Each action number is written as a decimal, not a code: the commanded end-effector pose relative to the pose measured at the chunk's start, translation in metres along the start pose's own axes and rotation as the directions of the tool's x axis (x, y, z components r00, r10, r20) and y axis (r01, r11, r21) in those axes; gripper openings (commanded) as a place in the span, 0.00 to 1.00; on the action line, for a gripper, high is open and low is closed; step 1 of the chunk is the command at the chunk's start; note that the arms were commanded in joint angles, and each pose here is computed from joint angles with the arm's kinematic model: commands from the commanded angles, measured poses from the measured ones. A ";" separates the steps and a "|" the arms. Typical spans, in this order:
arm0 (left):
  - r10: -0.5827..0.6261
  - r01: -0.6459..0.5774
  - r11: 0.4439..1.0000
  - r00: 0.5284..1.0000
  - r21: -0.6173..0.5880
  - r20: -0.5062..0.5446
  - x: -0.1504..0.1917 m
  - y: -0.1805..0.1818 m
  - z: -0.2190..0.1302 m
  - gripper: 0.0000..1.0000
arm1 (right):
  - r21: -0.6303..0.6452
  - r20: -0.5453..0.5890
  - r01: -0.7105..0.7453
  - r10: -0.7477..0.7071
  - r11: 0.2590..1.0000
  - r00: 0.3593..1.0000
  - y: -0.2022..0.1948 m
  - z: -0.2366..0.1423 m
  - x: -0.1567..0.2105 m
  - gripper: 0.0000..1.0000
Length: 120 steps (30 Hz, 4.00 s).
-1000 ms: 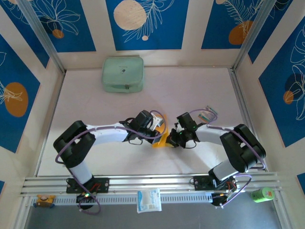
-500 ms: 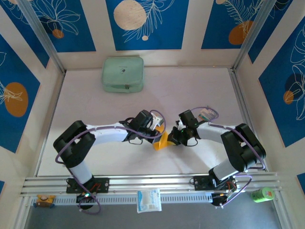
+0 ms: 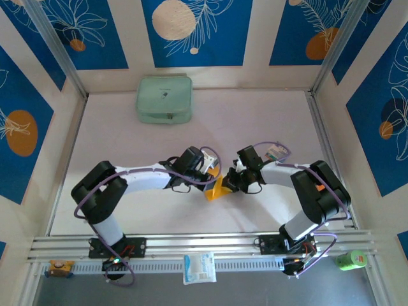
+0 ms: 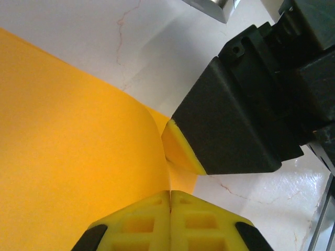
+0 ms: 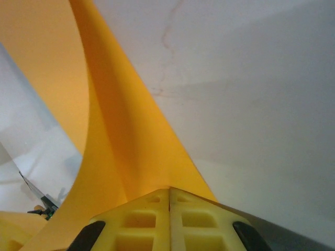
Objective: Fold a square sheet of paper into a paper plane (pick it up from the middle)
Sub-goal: Fold the triangle a second time at the center of the table.
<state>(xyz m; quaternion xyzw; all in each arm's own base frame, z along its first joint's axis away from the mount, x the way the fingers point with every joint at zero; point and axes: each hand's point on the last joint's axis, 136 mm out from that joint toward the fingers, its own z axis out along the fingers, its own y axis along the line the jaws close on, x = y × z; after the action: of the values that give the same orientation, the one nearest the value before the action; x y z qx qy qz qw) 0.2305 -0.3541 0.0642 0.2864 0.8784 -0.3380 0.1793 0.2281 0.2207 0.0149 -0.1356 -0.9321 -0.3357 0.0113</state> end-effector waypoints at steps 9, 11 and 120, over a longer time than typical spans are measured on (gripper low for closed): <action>0.002 -0.001 1.000 0.998 0.017 -0.059 0.009 0.009 -0.003 0.00 | 0.062 0.021 -0.178 0.177 0.982 0.984 -0.020 0.003 0.027 0.06; 0.011 -0.010 1.000 0.998 0.016 -0.068 0.009 0.010 -0.004 0.00 | 0.062 0.027 -0.190 0.189 0.980 0.982 -0.020 0.003 0.029 0.06; 0.081 -0.109 0.965 0.989 -0.238 -0.121 0.006 0.056 -0.008 0.00 | 0.131 0.034 -0.186 0.183 0.974 0.983 -0.027 0.009 0.034 0.05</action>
<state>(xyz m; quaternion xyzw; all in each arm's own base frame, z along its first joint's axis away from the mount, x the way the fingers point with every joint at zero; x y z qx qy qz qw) 0.2490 -0.3118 0.0232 0.3219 0.9136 -0.2000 0.1474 0.2054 0.2285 0.0140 -0.2119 -0.9253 -0.3142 0.0160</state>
